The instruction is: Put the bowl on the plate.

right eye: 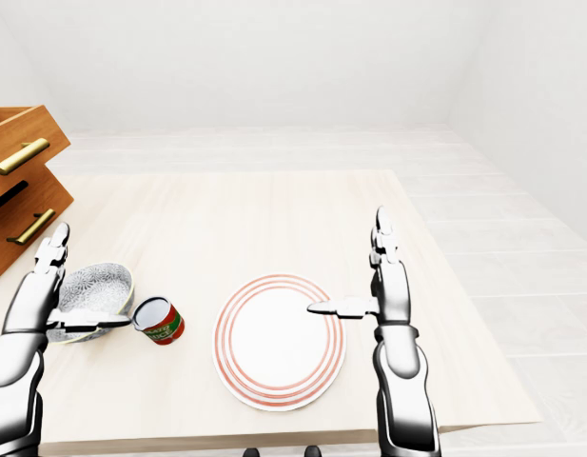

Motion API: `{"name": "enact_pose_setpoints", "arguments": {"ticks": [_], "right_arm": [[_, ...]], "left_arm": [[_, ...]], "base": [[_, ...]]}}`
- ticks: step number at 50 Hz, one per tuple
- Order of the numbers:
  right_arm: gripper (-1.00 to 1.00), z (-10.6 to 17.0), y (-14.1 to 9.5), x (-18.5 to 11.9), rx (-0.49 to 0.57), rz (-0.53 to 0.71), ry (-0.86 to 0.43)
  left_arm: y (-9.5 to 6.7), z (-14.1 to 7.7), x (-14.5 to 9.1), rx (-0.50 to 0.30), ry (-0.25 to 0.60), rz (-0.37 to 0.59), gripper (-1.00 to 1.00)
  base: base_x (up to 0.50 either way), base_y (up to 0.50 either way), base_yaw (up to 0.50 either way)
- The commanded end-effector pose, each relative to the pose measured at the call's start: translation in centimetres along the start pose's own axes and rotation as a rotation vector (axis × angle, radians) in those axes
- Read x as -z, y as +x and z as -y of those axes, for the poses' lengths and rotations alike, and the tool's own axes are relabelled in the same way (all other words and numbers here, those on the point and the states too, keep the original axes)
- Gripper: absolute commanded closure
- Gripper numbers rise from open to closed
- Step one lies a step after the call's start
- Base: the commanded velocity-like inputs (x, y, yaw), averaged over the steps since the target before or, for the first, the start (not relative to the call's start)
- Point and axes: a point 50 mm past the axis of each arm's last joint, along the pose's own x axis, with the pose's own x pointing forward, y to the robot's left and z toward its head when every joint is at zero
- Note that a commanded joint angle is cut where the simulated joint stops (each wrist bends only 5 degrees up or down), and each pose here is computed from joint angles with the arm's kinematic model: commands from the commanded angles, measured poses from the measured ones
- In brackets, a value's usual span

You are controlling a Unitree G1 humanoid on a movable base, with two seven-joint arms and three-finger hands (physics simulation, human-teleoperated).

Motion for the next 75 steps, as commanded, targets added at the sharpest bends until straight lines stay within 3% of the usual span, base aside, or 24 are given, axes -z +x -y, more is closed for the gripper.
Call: {"name": "enact_pose_setpoints", "arguments": {"ticks": [1, 4, 13, 28, 44, 57, 75], "right_arm": [[-1.00, 0.1, -0.7, 0.0, -0.006, -0.005, -0.004], [-1.00, 0.1, -0.8, -0.1, 0.003, -0.003, 0.010], [-1.00, 0.3, -1.0, -0.4, -0.014, 0.004, -0.043], [-1.00, 0.6, -1.8, -0.6, -0.011, 0.007, -0.022], [-1.00, 0.5, -2.0, -0.1, -0.012, -0.019, -0.015], [-1.00, 0.5, -2.1, 0.5, -0.008, -0.044, -0.013], [-1.00, 0.4, -2.2, 0.8, -0.006, -0.056, -0.006]], "left_arm": [[-1.0, -0.8, 1.8, 0.048, 0.176, -0.047, -1.00], [-1.2, -0.8, 2.0, 0.044, 0.164, -0.056, -1.00], [-1.3, -1.1, 2.6, 0.054, 0.248, -0.098, -1.00], [-0.3, -0.6, 4.2, 0.048, 0.333, -0.169, -1.00], [0.0, -1.1, 5.4, 0.046, 0.517, -0.222, -1.00], [-0.8, -2.0, 6.2, 0.047, 0.578, -0.266, -1.00], [-0.9, -1.1, 7.1, 0.082, 0.632, -0.294, -1.00]], "base": [[0.00, 0.00, 0.00], [0.00, 0.00, 0.00], [0.00, 0.00, 0.00], [0.00, 0.00, 0.00], [0.00, 0.00, 0.00], [0.00, 0.00, 0.00], [0.00, 0.00, 0.00]]}}
